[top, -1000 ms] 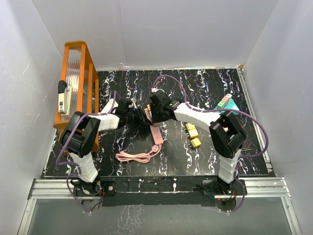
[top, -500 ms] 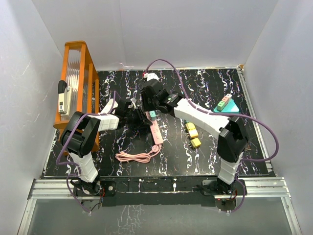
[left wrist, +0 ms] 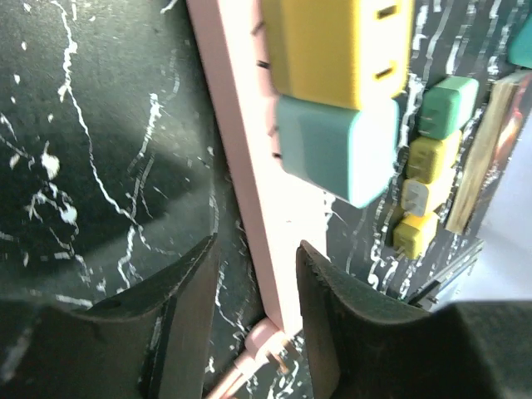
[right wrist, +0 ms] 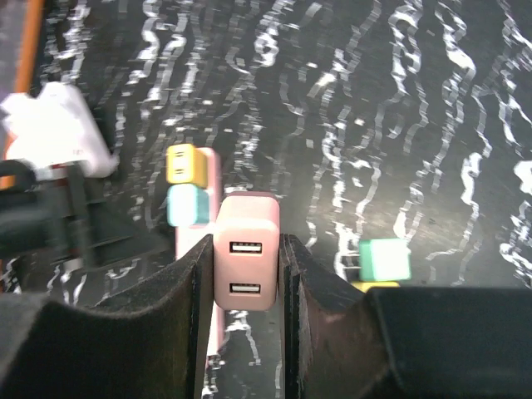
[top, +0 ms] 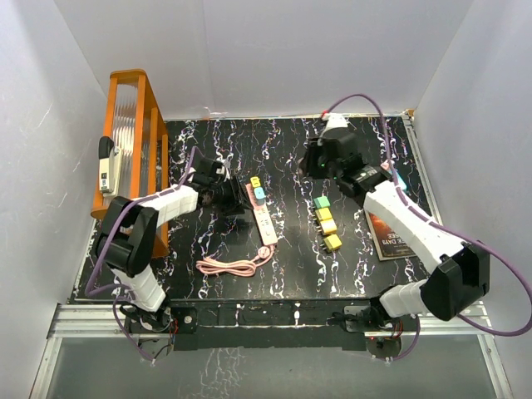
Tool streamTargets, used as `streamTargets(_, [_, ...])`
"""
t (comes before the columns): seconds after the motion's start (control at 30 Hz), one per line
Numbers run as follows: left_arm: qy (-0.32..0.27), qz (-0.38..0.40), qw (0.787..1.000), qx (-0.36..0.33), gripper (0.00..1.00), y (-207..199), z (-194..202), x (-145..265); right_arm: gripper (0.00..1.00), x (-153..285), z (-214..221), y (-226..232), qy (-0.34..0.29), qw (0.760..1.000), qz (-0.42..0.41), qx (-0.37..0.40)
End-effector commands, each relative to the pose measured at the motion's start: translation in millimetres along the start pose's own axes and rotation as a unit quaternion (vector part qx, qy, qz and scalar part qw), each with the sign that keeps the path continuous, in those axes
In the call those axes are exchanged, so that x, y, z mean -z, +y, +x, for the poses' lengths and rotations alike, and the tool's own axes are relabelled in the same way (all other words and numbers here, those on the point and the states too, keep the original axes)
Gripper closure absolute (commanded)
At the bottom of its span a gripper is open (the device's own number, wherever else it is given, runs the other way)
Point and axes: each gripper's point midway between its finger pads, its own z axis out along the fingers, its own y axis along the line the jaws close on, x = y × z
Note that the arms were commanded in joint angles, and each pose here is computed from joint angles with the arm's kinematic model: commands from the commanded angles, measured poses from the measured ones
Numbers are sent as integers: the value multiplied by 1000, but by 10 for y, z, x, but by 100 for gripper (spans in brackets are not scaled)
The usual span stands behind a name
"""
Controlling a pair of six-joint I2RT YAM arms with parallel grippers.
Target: Pull the plug off the socket
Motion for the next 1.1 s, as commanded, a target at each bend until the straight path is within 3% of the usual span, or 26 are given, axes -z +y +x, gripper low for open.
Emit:
streamTargets(0.0, [-34,33,998,-35,58,-378,-162,494,93,-128,-20,-263,2,999,-42,-31])
streamTargets(0.43, [-58,73,993,-68,45,-641,65,1227,95,-888,380,-738,114,963,-184,-163])
streamTargets(0.6, [-53,99,992,-59,41,-701,129,1235,93,-1098,755,-1120,162,955,-156,-194])
streamTargets(1.07, [-38,99,993,-54,38,-701,181,1157,81,-1214,1175,-1380,222,942,-135,-212])
